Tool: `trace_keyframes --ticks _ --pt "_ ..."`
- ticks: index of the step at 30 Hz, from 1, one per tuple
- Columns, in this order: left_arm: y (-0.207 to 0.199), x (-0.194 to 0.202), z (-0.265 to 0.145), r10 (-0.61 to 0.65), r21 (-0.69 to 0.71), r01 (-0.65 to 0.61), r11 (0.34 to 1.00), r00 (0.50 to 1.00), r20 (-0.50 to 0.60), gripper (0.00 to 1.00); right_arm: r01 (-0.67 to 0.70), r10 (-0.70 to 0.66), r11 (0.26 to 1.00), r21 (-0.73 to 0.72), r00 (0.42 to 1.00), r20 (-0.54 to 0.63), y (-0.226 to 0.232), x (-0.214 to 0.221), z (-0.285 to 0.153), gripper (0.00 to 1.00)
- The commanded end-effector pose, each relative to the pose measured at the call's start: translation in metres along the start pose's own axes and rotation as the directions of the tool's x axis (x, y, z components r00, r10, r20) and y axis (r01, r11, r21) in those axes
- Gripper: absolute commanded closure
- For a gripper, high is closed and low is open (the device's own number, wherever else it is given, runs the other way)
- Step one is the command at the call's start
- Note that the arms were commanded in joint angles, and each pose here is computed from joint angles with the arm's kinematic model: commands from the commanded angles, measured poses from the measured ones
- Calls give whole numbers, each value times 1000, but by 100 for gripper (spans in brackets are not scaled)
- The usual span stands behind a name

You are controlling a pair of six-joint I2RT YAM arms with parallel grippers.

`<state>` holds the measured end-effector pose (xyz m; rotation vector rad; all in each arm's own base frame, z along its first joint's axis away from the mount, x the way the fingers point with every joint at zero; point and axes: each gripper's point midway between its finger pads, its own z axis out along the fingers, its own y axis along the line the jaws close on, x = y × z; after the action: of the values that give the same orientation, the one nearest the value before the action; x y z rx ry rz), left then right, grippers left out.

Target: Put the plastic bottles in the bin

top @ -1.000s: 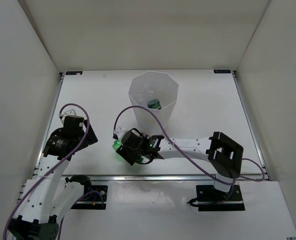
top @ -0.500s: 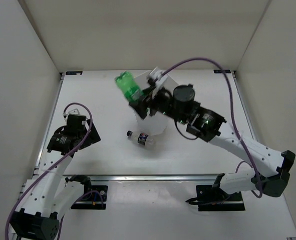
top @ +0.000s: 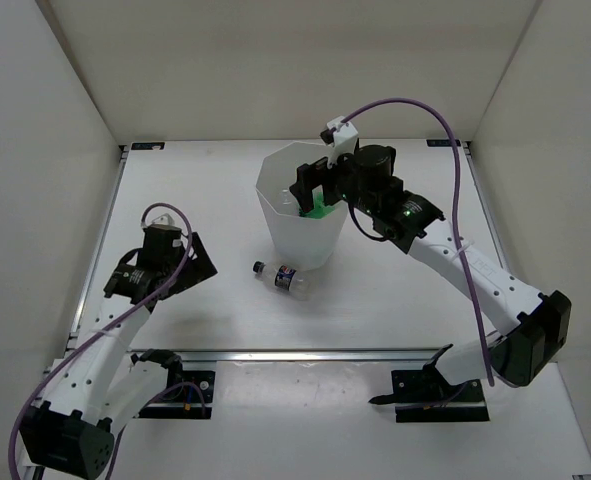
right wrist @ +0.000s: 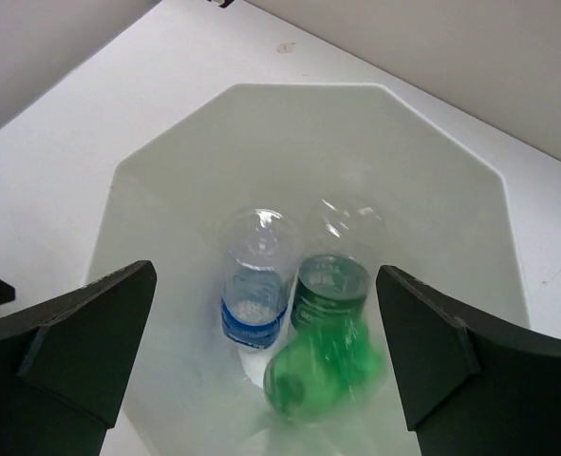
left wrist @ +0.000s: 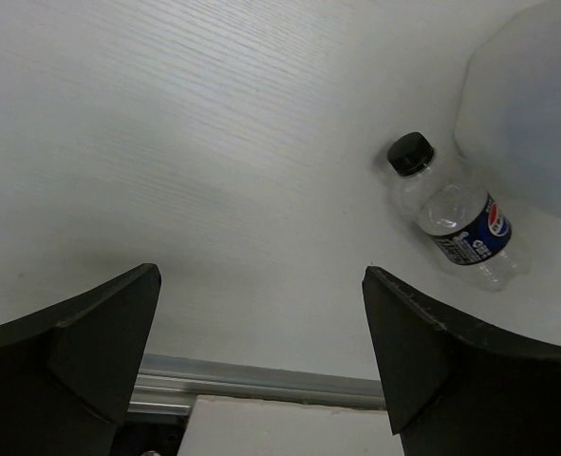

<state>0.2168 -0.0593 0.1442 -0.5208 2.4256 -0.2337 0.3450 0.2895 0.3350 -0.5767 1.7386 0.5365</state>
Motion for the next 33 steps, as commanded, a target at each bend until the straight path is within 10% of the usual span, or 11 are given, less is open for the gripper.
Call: trace_keyframes --ticks 1,12,23,33 --pt "-29 3 5 -74 120 75 990 997 -13 2 -15 9 999 47 994 112 -6 -38 -20 1" --pt "-86 22 27 -104 190 115 975 992 -69 1 -139 118 931 339 990 81 -85 -48 -85 1" --pt "-116 36 66 -163 140 176 974 982 -98 1 -231 415 580 781 909 -39 -213 116 -211 1" --pt "-124 40 102 -199 68 207 976 973 -114 2 -167 469 521 837 875 -118 -214 174 -241 1"
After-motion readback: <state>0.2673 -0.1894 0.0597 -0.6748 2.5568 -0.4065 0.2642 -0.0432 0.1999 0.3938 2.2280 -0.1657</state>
